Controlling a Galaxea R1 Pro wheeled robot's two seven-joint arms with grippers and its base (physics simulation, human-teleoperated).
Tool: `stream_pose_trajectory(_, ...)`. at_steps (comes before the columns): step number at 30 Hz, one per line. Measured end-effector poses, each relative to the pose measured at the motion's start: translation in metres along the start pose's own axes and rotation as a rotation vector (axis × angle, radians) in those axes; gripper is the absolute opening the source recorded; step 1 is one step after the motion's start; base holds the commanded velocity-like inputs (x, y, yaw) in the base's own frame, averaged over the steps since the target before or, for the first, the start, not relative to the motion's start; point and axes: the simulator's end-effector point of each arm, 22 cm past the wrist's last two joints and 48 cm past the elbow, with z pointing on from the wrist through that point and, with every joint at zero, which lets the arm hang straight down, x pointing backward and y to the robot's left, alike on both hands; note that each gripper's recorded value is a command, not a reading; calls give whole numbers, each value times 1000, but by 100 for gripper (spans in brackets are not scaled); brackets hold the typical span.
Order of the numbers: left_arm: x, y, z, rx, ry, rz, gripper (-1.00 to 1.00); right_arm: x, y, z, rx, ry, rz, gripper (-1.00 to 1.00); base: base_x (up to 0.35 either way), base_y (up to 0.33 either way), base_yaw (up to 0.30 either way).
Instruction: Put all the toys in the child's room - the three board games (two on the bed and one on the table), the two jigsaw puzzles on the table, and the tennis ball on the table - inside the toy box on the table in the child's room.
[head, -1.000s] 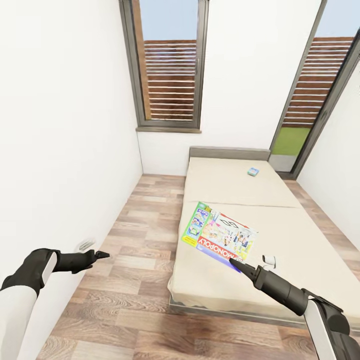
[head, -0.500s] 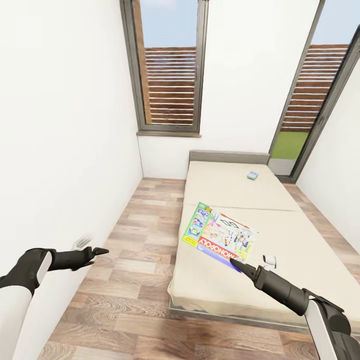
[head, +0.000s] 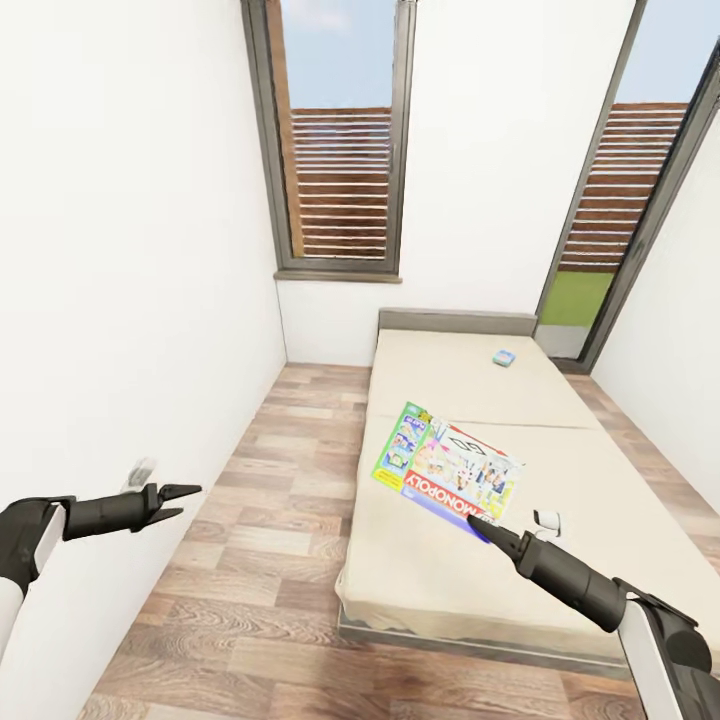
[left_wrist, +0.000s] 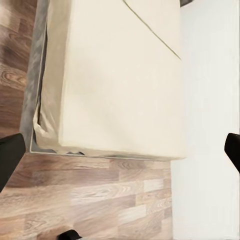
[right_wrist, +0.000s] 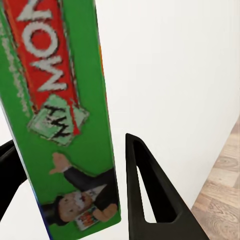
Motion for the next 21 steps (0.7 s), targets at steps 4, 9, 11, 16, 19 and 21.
stream_pose_trajectory(4, -5, -13, -10, 59, -9, 9, 100, -3, 2, -1, -1, -5, -4, -100, 0, 0, 0)
stream_pose_trajectory(9, -6, -29, -17, 124, -14, 17, 100, -5, 4, -2, -2, -8, -11, -100, 0, 0, -1)
stream_pose_trajectory(11, -7, -32, -19, 138, -16, 20, 100, -6, 4, -3, 0, -10, -12, -100, 0, 0, -21)
stream_pose_trajectory(16, -8, -37, -23, 149, -21, 26, 100, -8, 5, -5, 1, -18, -16, -100, 0, 0, -69)
stream_pose_trajectory(19, -9, -40, -25, 154, -24, 30, 100, -10, 7, -6, 0, -21, -19, -100, 0, 0, -103)
stream_pose_trajectory(21, -10, -41, -26, 156, -26, 32, 100, -10, 8, -6, -2, -23, -21, -100, 0, 0, -112)
